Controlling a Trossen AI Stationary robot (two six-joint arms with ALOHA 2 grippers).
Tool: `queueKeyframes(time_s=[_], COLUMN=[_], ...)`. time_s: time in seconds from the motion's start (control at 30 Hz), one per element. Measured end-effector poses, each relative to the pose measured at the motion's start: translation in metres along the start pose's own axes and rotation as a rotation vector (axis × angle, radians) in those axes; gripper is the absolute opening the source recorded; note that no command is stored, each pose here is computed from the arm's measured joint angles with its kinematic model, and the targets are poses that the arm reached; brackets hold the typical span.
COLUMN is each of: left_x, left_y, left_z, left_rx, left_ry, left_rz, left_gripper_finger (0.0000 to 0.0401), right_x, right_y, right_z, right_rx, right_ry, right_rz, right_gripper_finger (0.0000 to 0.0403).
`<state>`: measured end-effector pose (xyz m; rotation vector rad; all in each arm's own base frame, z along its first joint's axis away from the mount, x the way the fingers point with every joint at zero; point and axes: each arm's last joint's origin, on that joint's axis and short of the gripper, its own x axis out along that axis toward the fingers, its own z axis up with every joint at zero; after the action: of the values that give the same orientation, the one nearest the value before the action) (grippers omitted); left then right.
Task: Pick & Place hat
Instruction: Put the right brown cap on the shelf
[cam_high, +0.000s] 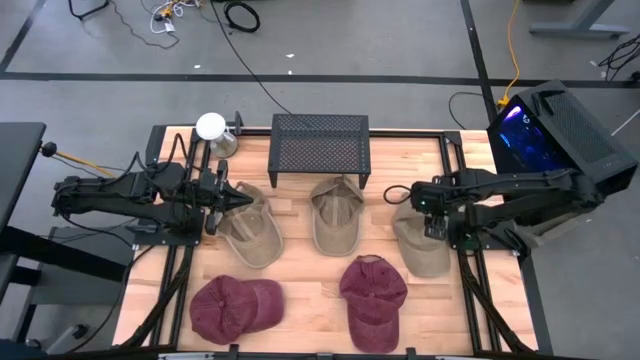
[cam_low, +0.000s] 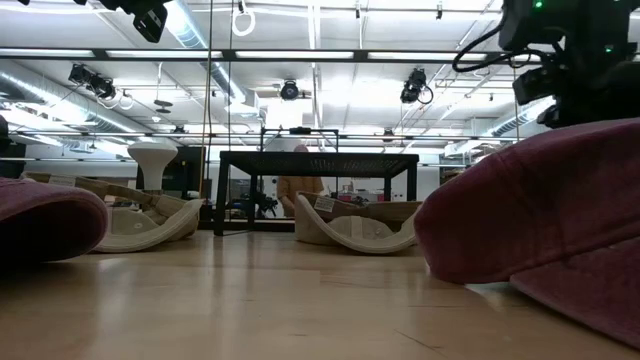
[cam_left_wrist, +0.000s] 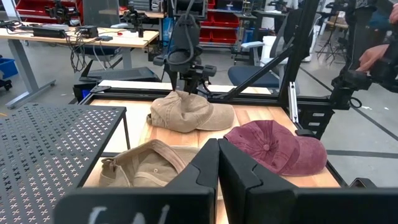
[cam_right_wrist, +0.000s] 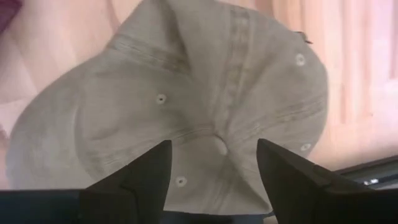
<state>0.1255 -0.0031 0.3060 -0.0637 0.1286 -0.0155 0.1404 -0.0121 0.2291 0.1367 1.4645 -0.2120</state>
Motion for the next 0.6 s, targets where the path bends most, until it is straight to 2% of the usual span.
queueKeyframes(time_s=[0.2,0.6], left_x=[0.000,0.000], left_y=[0.000,0.000], left_z=[0.000,0.000], left_rx=[-0.001,-0.001], left_ry=[0.000,0.000], left_rz=[0.000,0.000], left_gripper_finger=[0.0014,0.0014], right_x=[0.004,0.022], right_y=[-0.007,-0.006], right_z=[0.010,0.031], right_rx=[0.009,-0.117], right_ry=[0.074,0.232], right_rz=[0.015,0.032], right_gripper_finger=[0.0235,0.0236])
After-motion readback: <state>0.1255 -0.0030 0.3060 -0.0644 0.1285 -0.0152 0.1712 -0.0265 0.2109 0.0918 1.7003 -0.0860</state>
